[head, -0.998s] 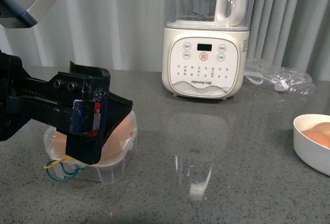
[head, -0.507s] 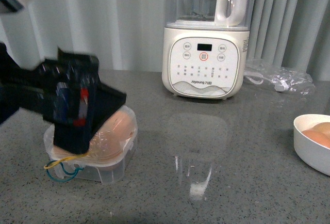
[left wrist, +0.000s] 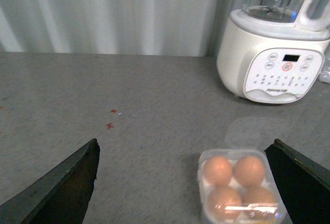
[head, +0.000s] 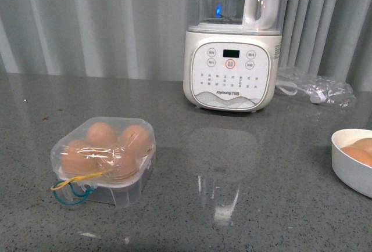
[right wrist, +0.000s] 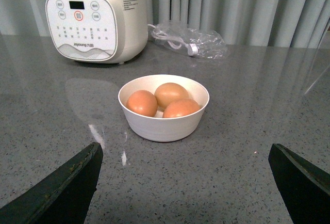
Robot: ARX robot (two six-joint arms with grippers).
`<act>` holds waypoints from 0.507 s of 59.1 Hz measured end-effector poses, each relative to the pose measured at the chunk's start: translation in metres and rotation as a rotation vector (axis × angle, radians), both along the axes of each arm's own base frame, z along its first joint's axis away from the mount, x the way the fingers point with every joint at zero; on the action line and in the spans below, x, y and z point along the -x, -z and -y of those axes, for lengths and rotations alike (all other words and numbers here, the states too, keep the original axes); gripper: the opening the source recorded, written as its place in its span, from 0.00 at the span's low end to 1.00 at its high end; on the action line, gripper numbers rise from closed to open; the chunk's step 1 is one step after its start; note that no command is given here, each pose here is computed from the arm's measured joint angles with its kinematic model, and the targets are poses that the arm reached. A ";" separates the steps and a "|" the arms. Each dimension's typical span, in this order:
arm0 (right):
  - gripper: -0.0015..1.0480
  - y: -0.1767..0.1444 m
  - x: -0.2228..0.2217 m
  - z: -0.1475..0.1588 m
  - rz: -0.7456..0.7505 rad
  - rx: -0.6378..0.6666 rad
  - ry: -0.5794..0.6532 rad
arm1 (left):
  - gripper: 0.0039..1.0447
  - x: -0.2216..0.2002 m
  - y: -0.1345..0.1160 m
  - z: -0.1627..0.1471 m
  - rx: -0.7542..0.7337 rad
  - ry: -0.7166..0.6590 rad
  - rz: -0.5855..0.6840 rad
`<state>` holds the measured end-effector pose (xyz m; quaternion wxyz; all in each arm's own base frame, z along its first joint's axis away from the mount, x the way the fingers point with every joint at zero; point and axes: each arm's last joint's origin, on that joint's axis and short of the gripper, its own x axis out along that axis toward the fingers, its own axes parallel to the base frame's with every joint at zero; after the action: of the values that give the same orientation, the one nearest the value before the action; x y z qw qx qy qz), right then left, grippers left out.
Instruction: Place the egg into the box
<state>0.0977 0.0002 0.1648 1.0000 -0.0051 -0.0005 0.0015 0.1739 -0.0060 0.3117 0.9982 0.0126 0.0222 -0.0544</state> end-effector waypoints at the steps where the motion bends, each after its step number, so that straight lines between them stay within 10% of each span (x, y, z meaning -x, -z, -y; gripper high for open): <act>1: 0.93 0.000 0.000 0.000 0.000 0.000 0.000 | 0.94 0.006 0.002 -0.002 -0.004 -0.004 -0.003; 21: 0.93 0.000 0.000 0.000 0.000 0.000 0.000 | 0.94 0.062 0.029 -0.025 -0.042 -0.052 -0.034; 30: 0.93 0.000 0.000 0.000 0.000 0.000 0.000 | 0.70 0.062 0.048 -0.022 0.001 -0.122 0.042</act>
<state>0.0977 0.0002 0.1648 1.0000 -0.0051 -0.0005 0.0015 0.1120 0.0163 0.2635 0.9999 0.0117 0.0020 0.0067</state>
